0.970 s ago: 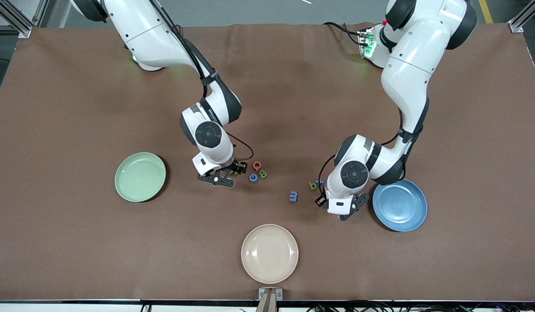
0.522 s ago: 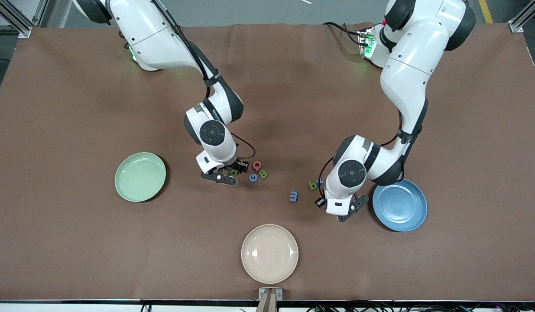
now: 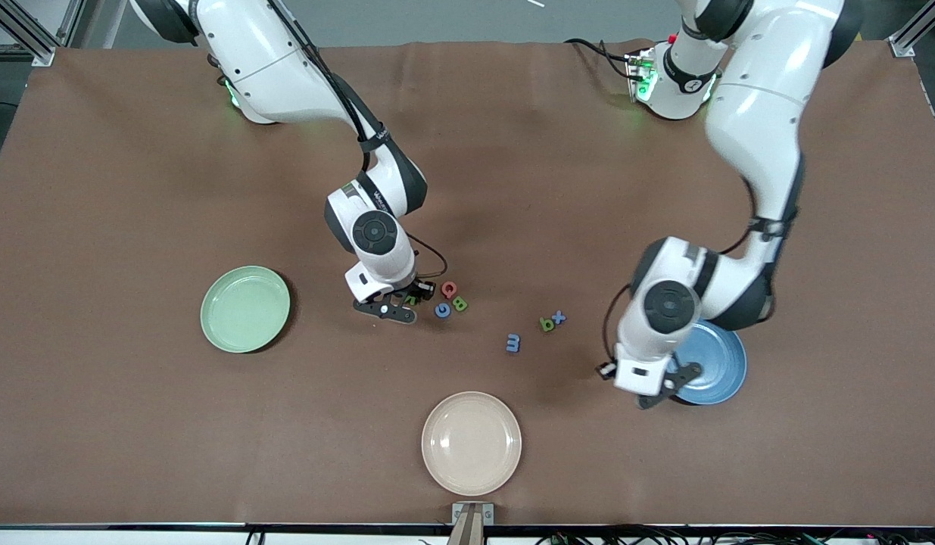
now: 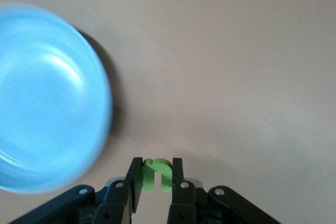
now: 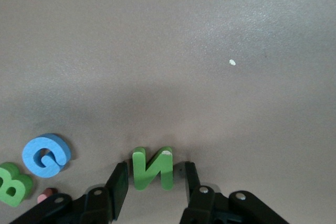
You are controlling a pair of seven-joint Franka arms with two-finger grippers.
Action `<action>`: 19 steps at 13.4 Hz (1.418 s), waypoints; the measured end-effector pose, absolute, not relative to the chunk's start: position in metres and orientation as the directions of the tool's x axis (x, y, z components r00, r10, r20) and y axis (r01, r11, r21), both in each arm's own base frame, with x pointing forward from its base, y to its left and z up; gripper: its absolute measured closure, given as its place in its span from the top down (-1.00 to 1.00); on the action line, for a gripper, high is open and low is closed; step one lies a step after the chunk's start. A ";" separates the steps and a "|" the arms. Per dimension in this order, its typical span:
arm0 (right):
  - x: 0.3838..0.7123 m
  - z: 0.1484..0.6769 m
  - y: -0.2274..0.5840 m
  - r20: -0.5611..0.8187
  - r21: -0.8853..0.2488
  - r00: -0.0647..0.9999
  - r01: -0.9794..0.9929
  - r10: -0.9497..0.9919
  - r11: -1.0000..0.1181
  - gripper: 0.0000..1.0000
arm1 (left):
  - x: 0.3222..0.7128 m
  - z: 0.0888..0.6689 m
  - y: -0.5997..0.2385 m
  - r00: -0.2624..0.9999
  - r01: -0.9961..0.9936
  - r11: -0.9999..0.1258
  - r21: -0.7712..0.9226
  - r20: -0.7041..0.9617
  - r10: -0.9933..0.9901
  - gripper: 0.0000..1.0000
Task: Sort upper and lower case letters into plates
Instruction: 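Grasp green n with the left gripper while the right gripper grasps green N, then drop n on the blue plate while the right gripper drops N on the green plate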
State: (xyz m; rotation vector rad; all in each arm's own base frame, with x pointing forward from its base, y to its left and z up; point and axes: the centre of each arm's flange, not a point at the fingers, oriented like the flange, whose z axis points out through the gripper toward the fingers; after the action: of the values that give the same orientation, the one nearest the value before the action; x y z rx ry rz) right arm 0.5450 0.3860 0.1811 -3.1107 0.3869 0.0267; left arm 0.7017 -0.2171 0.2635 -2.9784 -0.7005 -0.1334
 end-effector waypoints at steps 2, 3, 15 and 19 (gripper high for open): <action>0.545 0.181 0.386 -0.017 -0.004 0.969 -0.247 -0.247 -0.969 -0.34 | 0.708 0.269 -0.167 0.930 0.366 -0.926 -0.092 0.075 0.360 -0.48; 0.547 0.181 0.383 -0.016 0.000 0.968 -0.250 -0.250 -0.968 -0.34 | 0.708 0.262 -0.145 0.943 0.331 -0.938 -0.105 0.056 0.327 -0.48; 0.603 0.243 0.083 -0.080 0.011 0.996 0.046 0.045 -0.999 -0.34 | 0.693 0.214 -0.053 0.973 0.219 -0.968 -0.123 -0.048 0.226 0.44; 0.567 0.195 0.046 -0.085 0.006 0.994 0.074 0.073 -0.997 -0.34 | 0.686 0.236 -0.132 0.952 0.304 -0.951 -0.051 -0.030 0.305 1.00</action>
State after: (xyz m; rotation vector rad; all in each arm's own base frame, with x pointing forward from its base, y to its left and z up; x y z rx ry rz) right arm 0.5667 0.0462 0.1953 -3.1457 -0.1165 0.1342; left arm 0.6858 -0.1322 0.2356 -3.0579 -0.4773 0.0585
